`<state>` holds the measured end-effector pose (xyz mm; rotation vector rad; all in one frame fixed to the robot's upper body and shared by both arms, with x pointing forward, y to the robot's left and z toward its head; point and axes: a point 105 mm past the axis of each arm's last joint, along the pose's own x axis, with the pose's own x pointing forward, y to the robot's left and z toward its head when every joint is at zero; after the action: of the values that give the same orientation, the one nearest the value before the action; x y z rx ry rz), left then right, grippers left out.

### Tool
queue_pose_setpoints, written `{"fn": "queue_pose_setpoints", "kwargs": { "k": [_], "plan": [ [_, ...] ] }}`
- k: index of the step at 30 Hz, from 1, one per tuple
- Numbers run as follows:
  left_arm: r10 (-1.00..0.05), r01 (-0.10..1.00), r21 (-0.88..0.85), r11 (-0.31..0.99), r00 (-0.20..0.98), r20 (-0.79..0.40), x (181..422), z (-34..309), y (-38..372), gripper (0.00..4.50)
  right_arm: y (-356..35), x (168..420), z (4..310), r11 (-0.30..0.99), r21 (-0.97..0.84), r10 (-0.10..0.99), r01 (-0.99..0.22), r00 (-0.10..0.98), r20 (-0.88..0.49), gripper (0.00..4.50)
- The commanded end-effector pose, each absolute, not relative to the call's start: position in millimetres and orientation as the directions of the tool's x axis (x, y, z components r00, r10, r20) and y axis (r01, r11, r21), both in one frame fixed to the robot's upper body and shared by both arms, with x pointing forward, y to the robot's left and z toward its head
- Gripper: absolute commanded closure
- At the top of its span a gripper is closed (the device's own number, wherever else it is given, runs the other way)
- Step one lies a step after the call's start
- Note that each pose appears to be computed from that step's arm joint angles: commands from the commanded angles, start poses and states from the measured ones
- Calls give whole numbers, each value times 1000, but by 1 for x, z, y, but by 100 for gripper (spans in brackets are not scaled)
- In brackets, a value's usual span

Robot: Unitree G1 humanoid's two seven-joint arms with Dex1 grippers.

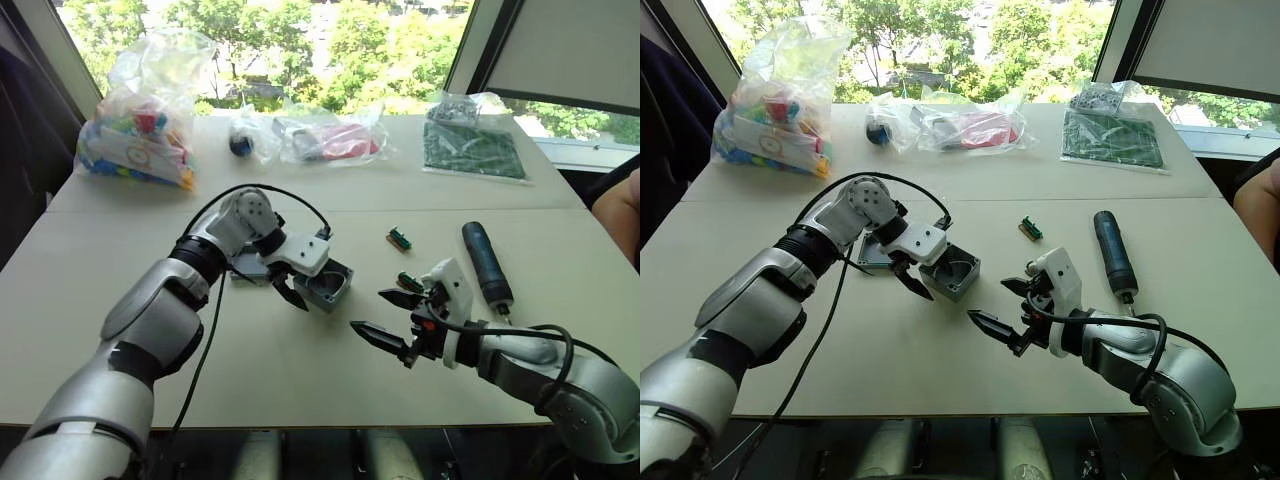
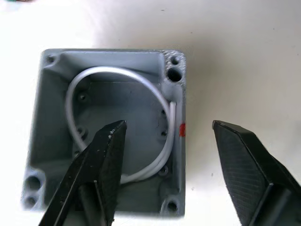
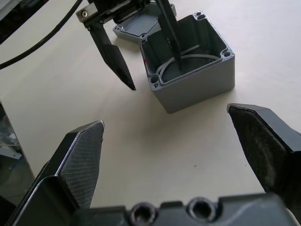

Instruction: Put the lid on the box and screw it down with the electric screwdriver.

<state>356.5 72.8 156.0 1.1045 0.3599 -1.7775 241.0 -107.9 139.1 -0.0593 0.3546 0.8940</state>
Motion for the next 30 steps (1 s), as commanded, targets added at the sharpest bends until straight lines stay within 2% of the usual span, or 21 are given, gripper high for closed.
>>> {"fn": "queue_pose_setpoints", "kwargs": {
  "k": [1,3,6,8,10,11,13,17,20,30],
  "plan": [
    [-723,883,350,-314,17,-690,362,227,90,168,-110,242,172,566,70,808,-821,537,-241,0],
    [-779,935,345,-86,152,-608,370,253,113,168,-112,252,192,543,11,821,-840,528,-215,0],
    [-783,924,333,189,346,-517,382,263,137,168,-108,259,201,498,-42,839,-866,493,-230,0],
    [-746,862,286,417,505,-434,393,261,153,168,-98,262,202,450,-72,858,-890,454,-239,0],
    [-671,747,136,650,649,-359,404,259,168,168,-87,265,201,403,-98,875,-910,414,-249,0],
    [-637,693,61,718,689,-345,405,256,173,168,-82,266,199,385,-107,881,-917,399,-254,0],
    [-582,618,-10,786,735,-348,401,248,180,168,-75,268,196,360,-112,891,-926,377,-254,0],
    [-418,456,-51,888,758,-501,393,209,198,168,-65,271,192,328,-116,906,-938,347,-242,0],
    [-347,371,-83,925,737,-580,388,189,204,168,-60,272,192,316,-122,914,-941,337,-226,0],
    [-283,293,-111,950,651,-705,387,160,203,168,-55,272,191,355,-118,907,-927,372,-198,0]
  ]
}}
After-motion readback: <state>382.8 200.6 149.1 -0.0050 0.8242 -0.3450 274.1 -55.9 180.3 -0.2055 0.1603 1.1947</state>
